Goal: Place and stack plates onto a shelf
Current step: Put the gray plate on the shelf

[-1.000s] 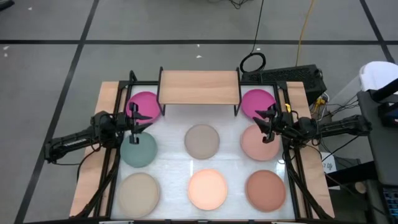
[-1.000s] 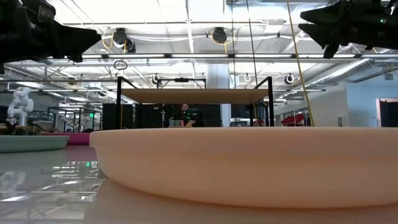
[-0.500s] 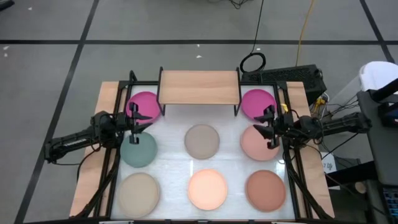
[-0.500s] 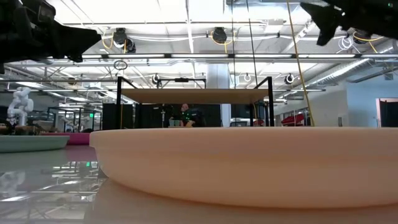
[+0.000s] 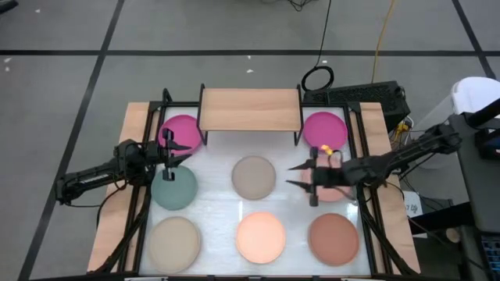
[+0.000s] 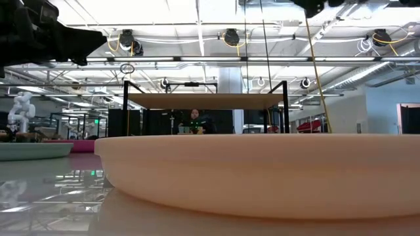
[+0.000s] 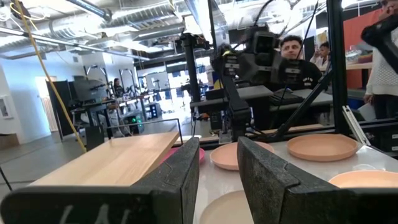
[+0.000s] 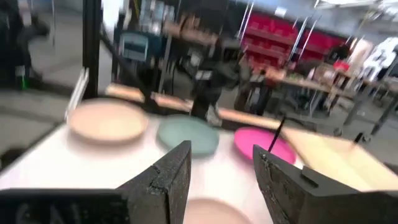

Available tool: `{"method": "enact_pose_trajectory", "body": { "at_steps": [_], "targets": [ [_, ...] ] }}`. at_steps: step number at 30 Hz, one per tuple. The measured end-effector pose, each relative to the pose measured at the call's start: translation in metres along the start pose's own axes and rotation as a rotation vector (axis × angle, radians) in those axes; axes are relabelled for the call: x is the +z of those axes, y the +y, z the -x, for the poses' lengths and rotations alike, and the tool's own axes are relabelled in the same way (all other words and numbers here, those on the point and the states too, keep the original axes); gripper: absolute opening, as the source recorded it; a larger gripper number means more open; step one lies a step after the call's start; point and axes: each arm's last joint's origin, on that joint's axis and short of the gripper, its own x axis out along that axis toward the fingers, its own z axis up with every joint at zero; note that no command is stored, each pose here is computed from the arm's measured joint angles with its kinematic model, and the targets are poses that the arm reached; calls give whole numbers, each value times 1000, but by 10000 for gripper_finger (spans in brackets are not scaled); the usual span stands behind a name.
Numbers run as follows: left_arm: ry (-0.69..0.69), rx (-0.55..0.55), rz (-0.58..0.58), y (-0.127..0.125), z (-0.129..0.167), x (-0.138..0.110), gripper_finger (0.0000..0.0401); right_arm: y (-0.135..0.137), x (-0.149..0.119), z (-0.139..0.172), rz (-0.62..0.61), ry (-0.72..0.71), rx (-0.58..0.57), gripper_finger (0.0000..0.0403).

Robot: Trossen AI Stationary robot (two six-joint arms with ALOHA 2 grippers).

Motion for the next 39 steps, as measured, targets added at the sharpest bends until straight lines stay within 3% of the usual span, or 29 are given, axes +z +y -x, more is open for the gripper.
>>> {"method": "enact_pose_trajectory", "body": {
  "at_steps": [7, 24, 39],
  "targets": [
    [0, 0, 0, 0, 0, 0, 115, 15, -5, -33, -8, 182, 26, 155],
    [0, 0, 0, 0, 0, 0, 115, 40, -64, -73, -26, 412, 82, 156],
    [0, 0, 0, 0, 0, 0, 115, 44, -113, -90, -21, 589, 101, 219]
  ]
}}
